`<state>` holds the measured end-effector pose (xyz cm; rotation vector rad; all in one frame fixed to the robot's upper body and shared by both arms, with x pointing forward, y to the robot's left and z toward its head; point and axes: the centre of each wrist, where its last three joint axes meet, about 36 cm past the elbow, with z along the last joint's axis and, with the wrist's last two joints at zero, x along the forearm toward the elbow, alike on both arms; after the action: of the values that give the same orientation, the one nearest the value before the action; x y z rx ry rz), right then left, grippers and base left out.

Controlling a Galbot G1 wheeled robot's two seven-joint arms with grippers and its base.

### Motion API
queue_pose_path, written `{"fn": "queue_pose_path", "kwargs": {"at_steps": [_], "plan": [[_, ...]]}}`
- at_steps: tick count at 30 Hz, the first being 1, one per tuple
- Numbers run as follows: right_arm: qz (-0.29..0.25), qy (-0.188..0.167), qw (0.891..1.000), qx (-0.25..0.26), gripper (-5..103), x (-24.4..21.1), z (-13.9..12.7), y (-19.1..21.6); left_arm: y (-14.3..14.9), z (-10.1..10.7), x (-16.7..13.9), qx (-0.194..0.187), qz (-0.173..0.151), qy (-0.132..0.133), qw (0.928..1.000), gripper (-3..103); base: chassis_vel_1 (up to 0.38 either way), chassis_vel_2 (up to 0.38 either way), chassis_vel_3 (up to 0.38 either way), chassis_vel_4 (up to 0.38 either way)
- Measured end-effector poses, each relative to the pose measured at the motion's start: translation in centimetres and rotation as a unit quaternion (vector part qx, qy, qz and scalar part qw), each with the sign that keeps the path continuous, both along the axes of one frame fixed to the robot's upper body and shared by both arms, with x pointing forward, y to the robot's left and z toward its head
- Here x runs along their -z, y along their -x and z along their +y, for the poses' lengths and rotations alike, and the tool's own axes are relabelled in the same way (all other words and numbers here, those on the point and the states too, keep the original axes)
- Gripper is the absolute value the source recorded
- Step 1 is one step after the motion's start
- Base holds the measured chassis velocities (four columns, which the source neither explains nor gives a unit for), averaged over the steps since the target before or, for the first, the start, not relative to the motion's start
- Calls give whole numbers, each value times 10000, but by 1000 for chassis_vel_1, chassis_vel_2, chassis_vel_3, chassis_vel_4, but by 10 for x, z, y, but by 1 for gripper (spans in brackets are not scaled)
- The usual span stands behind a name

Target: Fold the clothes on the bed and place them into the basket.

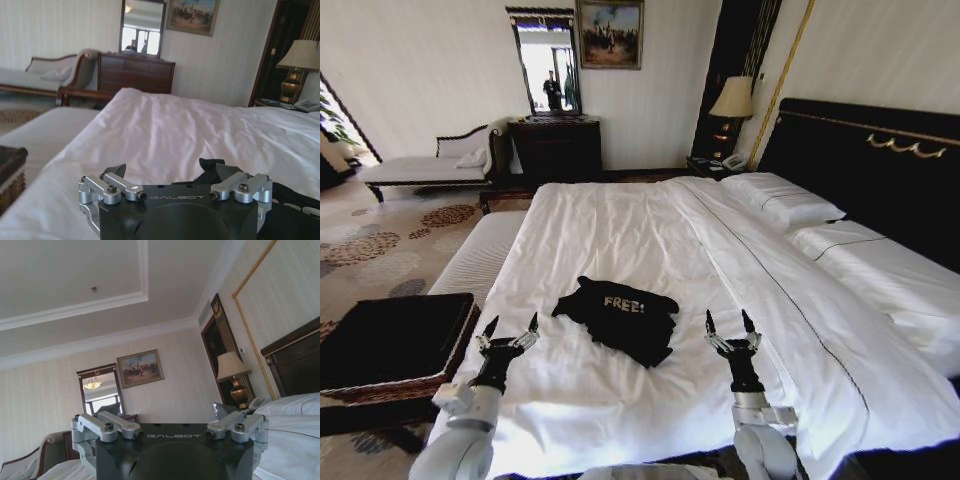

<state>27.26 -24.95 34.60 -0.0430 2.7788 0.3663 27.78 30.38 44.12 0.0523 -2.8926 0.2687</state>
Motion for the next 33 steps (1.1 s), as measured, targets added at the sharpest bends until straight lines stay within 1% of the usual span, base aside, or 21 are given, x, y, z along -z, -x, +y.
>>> {"fn": "queue_pose_path", "kwargs": {"at_steps": [1,2,3,4,6,8,9,10,11,13,17,18,19,21,22,23,26,28,30,31,33], "plan": [[11,-8,10000,0,100,1,1,-3,-11,2,3,29,86,213,9997,100,0,0,0,0],[11,-8,10000,0,100,1,1,-3,-11,2,3,29,86,213,9997,100,0,0,0,0],[20,25,10000,-4,100,3,1,-5,-17,4,3,58,94,308,9995,100,0,0,0,0],[37,85,10000,-10,100,7,1,-8,-28,6,3,99,110,482,9987,100,0,0,0,0],[108,157,9998,-41,100,19,2,-14,-52,12,-2,189,258,1007,9944,100,0,0,0,0],[120,149,9998,-52,100,21,2,-16,-55,13,-2,186,295,1077,9936,100,0,0,0,0],[160,93,9998,-100,100,26,7,-22,-71,17,-5,122,485,1418,9886,100,0,0,0,0],[190,52,9997,-150,100,30,11,-27,-88,21,-9,84,643,1663,9839,100,0,0,0,0],[190,52,9997,-150,100,30,11,-27,-88,21,-9,84,643,1663,9839,100,0,0,0,0],[223,40,9995,-204,100,35,15,-34,-117,24,-13,53,808,1798,9804,100,0,0,0,0],[334,23,9991,-243,100,47,21,-40,-191,22,-4,-54,1335,1899,9727,100,0,0,0,0],[334,23,9991,-243,100,47,21,-40,-191,22,-4,-54,1335,1899,9727,100,0,0,0,0],[351,34,9991,-247,100,48,22,-40,-202,21,-1,-54,1436,1931,9706,100,0,0,0,0],[392,75,9989,-258,100,53,24,-41,-240,13,2,-81,1667,2026,9649,100,0,0,0,0],[416,89,9988,-252,100,55,24,-41,-258,6,1,-61,1703,2073,9633,100,0,0,0,0],[416,89,9988,-252,100,55,24,-41,-258,6,1,-61,1703,2073,9633,100,0,0,0,0],[471,118,9985,-238,100,59,24,-39,-296,-15,2,-39,1790,2108,9610,100,0,0,0,0],[500,151,9983,-241,100,62,22,-38,-314,-27,8,-43,1907,2170,9573,100,0,0,0,0],[506,159,9983,-241,100,62,22,-38,-316,-29,9,-46,1931,2183,9566,100,0,0,0,0],[522,182,9982,-236,100,64,20,-38,-326,-37,13,-78,2081,2227,9524,100,0,0,0,0],[523,198,9982,-228,100,65,19,-39,-331,-43,18,-95,2199,2273,9486,100,0,0,0,0]]}}
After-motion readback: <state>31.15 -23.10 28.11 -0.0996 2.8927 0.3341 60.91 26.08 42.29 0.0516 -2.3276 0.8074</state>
